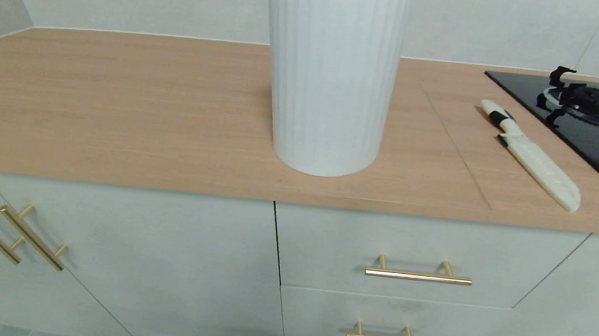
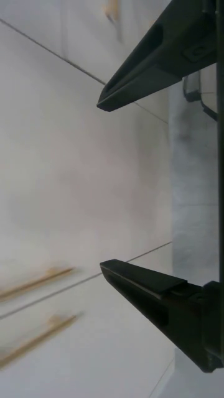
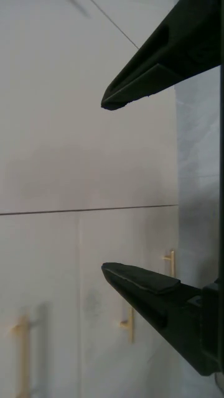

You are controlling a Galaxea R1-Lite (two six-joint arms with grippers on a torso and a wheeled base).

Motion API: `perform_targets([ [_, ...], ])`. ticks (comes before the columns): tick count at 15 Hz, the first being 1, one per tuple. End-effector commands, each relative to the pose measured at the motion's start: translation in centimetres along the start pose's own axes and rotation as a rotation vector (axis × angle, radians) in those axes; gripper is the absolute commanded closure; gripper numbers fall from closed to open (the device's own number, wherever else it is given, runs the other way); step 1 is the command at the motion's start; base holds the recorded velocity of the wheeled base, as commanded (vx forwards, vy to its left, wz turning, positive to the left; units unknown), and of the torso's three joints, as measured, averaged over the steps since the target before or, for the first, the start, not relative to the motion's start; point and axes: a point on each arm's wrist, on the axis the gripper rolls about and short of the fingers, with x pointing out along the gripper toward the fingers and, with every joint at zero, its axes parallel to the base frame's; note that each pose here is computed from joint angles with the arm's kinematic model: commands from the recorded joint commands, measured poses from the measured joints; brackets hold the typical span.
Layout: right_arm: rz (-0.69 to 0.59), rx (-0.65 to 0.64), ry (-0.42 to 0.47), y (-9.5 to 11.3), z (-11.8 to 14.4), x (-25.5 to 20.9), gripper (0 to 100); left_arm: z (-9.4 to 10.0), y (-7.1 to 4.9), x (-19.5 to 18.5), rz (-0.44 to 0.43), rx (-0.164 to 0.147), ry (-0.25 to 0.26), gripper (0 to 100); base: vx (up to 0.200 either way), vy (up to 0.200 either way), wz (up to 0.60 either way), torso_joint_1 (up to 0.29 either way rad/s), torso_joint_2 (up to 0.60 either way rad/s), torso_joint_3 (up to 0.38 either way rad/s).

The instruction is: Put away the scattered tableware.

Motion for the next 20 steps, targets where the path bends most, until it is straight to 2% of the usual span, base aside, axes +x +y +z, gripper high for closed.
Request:
perform_targets([
  [1,0.000,0.000,0.001,0.00,0.01,0.01,0,-0.01,0.00,0.01,0.000,0.000,0.002,0,0.000,0.000,0.00,0.032,-0.53,-0.261],
  [3,0.000,0.000,0.001,0.00,0.01,0.01,0,-0.01,0.00,0.00,0.000,0.000,0.000,0,0.000,0.000,0.00,0.073,-0.50,-0.259],
  [20,0.002,0.000,0.001,0.00,0.01,0.01,0,-0.01,0.00,0.01,0.000,0.000,0.002,0,0.000,0.000,0.00,0.265,-0.51,-0.268],
])
